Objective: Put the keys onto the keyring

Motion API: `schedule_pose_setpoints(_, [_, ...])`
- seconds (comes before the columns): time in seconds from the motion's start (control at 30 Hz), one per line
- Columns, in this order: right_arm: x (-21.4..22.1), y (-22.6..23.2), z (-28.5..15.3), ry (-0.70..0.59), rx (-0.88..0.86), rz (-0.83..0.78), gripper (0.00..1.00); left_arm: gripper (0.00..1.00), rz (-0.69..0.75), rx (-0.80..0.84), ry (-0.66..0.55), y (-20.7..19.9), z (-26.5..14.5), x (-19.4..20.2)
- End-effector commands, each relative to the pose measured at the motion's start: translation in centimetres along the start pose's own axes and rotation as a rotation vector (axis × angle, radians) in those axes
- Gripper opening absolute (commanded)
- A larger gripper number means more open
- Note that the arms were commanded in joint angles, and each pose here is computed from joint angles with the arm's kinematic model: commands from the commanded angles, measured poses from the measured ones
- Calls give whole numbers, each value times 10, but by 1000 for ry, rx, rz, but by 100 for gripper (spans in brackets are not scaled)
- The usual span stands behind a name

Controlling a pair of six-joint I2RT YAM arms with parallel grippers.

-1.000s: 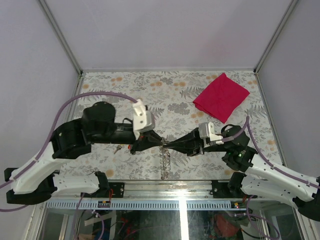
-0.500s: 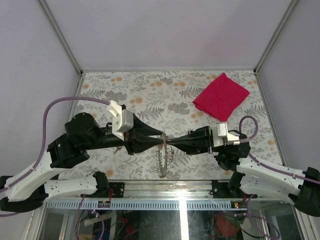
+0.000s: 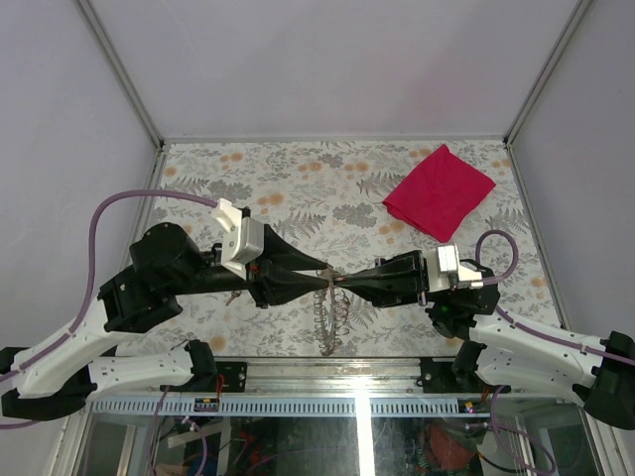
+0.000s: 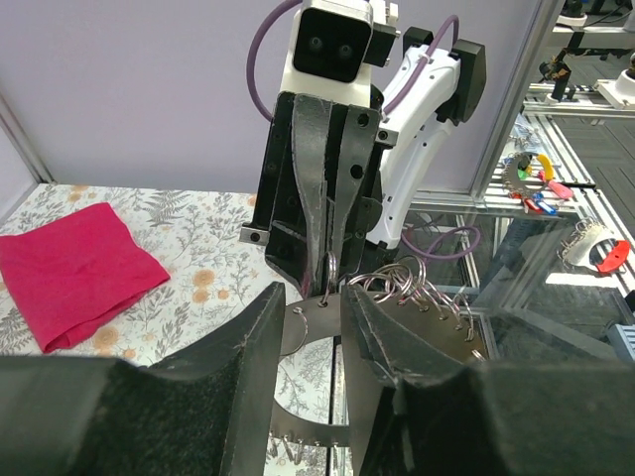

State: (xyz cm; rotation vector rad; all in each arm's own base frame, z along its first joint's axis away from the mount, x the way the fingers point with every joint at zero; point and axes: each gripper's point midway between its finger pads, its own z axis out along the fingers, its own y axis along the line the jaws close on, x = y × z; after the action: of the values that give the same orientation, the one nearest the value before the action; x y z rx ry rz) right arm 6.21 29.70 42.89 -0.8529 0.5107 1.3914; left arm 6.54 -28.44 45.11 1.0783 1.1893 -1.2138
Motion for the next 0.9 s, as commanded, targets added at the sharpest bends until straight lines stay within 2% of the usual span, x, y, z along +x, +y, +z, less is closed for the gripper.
schedule_pose_setpoints(0.0, [-34,0,8,-103,0,-68,0,31,15,39,-65,-5,7,-16])
schedule_pose_setpoints(0.3, [-35,0,8,-102,-1,-68,0,26,3,59,-42,-5,16,-8])
schedule_pose_setpoints(0.37, [-35,0,8,-102,0,-68,0,21,2,61,-37,-5,17,-6])
schedule_pose_setpoints(0.5, [-35,1,8,-103,-2,-68,0,2,0,62,-33,-5,17,-5])
schedule_pose_setpoints(0.53, [-35,1,8,-101,-1,-68,0,0,-1,63,-29,-5,18,-4])
schedule_pose_setpoints(0.7, [-33,0,7,-91,5,-69,0,0,-13,52,4,-3,17,2])
schedule_pose_setpoints(0.87, [-24,-5,3,-19,34,-78,11,0,-26,31,77,0,15,9])
